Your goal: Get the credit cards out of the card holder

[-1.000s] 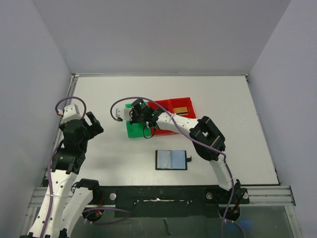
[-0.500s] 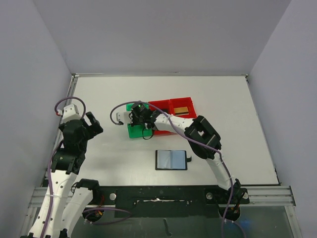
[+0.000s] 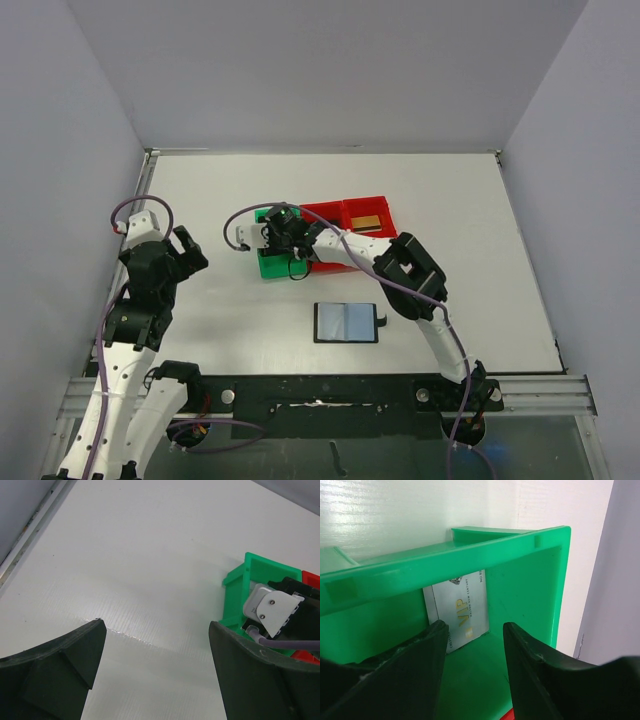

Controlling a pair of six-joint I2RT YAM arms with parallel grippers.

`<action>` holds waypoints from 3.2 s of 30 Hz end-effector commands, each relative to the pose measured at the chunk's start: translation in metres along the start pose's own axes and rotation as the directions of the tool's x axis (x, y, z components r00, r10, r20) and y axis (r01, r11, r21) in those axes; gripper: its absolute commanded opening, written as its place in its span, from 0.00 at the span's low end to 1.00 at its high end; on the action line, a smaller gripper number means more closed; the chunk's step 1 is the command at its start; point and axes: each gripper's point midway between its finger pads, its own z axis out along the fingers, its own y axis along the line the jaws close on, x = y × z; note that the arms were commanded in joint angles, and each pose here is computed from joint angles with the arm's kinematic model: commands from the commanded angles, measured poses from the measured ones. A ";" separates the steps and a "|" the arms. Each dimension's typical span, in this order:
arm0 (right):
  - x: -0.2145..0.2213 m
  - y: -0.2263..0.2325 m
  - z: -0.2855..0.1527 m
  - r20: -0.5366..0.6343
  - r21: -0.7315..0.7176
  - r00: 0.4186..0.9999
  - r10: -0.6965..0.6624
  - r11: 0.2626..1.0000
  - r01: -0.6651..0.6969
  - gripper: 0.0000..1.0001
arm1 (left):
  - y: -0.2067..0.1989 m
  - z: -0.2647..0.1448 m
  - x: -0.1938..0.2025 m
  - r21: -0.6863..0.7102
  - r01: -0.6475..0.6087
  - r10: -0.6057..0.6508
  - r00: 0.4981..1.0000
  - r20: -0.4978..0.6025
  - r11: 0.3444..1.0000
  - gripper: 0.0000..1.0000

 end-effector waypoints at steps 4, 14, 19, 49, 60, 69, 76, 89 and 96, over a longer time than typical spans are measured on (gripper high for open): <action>-0.037 -0.057 -0.032 0.155 0.125 0.977 0.144 0.978 -0.164 0.50 | -0.006 0.001 -0.017 0.024 0.022 -0.024 0.998 0.056 0.999 0.85; -0.031 -0.119 -0.166 0.495 0.336 0.674 0.549 0.594 -0.731 0.63 | -0.013 0.005 -0.011 0.055 0.008 -0.010 1.000 0.030 0.998 0.85; 0.025 -0.074 -0.226 0.520 0.253 0.305 0.798 0.198 -0.947 0.71 | -0.030 0.012 0.004 0.138 -0.021 0.028 0.998 -0.049 0.990 0.85; 0.095 0.196 -0.242 -0.011 0.105 -0.460 0.888 -0.456 -0.884 0.52 | -0.240 -0.078 0.240 0.599 0.246 0.261 0.730 -0.631 0.762 0.64; 0.104 0.208 -0.236 -0.033 0.155 -0.460 0.887 -0.450 -0.879 0.53 | -0.231 -0.080 0.280 0.587 0.267 0.304 0.654 -0.693 0.764 0.48; 0.101 0.214 -0.226 -0.064 0.150 -0.449 0.891 -0.436 -0.887 0.47 | -0.234 -0.079 0.291 0.593 0.255 0.330 0.635 -0.698 0.764 0.25; 0.104 0.201 -0.234 -0.048 0.193 -0.418 0.907 -0.402 -0.895 0.51 | -0.228 -0.077 0.294 0.586 0.226 0.343 0.630 -0.697 0.778 0.09; 0.093 0.207 -0.224 -0.099 0.120 -0.402 0.910 -0.390 -0.913 0.49 | -0.225 -0.075 0.290 0.575 0.196 0.342 0.638 -0.690 0.794 0.03; 0.105 0.237 -0.210 -0.176 0.232 -0.416 0.892 -0.373 -0.898 0.46 | -0.221 -0.075 0.295 0.573 0.178 0.356 0.628 -0.692 0.800 0.02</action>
